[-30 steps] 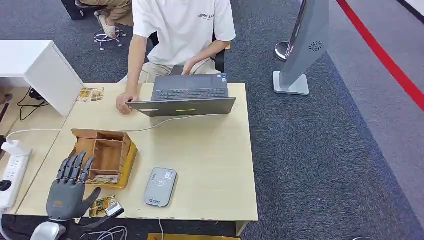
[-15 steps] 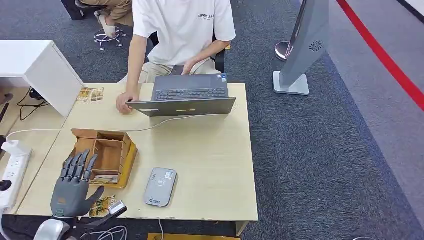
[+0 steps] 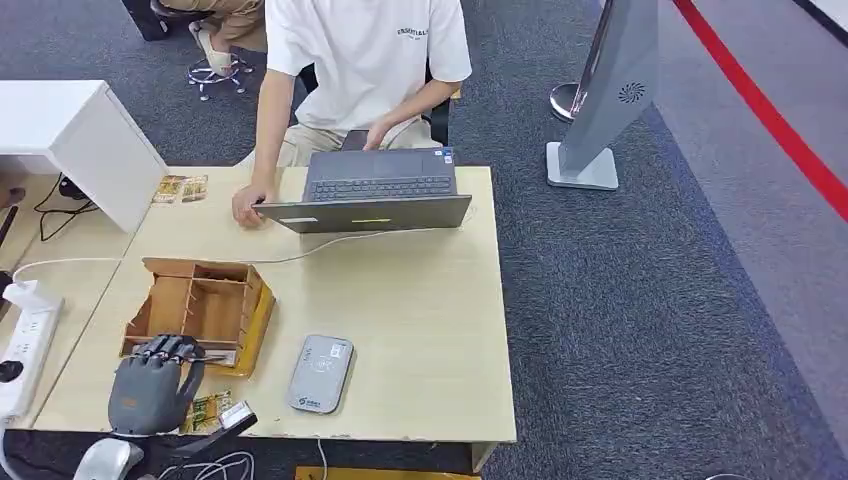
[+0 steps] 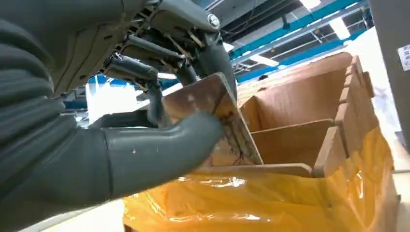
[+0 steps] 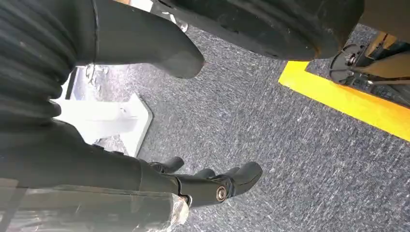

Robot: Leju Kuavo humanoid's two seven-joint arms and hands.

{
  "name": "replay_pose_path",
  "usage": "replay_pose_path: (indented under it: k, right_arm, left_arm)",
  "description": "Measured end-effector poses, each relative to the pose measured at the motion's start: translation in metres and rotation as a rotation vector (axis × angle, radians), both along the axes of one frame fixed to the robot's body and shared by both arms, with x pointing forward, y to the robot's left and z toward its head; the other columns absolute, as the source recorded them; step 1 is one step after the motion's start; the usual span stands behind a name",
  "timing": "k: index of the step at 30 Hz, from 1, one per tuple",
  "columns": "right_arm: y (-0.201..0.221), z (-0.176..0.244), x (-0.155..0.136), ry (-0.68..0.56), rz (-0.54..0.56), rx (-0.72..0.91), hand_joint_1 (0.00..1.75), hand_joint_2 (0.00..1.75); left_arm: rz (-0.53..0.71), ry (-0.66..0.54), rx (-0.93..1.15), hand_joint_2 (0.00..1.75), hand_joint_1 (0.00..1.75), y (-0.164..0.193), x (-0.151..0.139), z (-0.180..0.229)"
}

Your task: Pass the card to the sensor for recognition and then transmit it.

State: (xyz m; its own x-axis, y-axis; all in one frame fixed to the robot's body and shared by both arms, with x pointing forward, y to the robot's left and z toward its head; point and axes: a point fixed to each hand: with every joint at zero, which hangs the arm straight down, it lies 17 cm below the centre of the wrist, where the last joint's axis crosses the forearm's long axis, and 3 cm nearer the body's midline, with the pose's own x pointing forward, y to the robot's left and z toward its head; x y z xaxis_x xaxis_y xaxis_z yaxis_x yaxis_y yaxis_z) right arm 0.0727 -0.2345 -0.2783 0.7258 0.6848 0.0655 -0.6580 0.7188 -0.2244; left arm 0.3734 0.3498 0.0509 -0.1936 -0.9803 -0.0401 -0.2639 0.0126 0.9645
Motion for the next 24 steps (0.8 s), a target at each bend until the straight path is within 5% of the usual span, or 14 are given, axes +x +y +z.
replay_pose_path:
  k: [17, 24]
  right_arm:
    - [-0.004, 0.000, -0.001, -0.002, -0.008, -0.009, 0.00, 1.75]
    - [-0.008, -0.001, -0.004, 0.004, -0.051, -0.010, 0.00, 1.75]
  left_arm:
    - [0.005, 0.011, -0.042, 1.75, 1.75, -0.010, 0.010, 0.008]
    - [-0.124, 0.068, -0.017, 1.75, 1.75, -0.065, 0.017, 0.044]
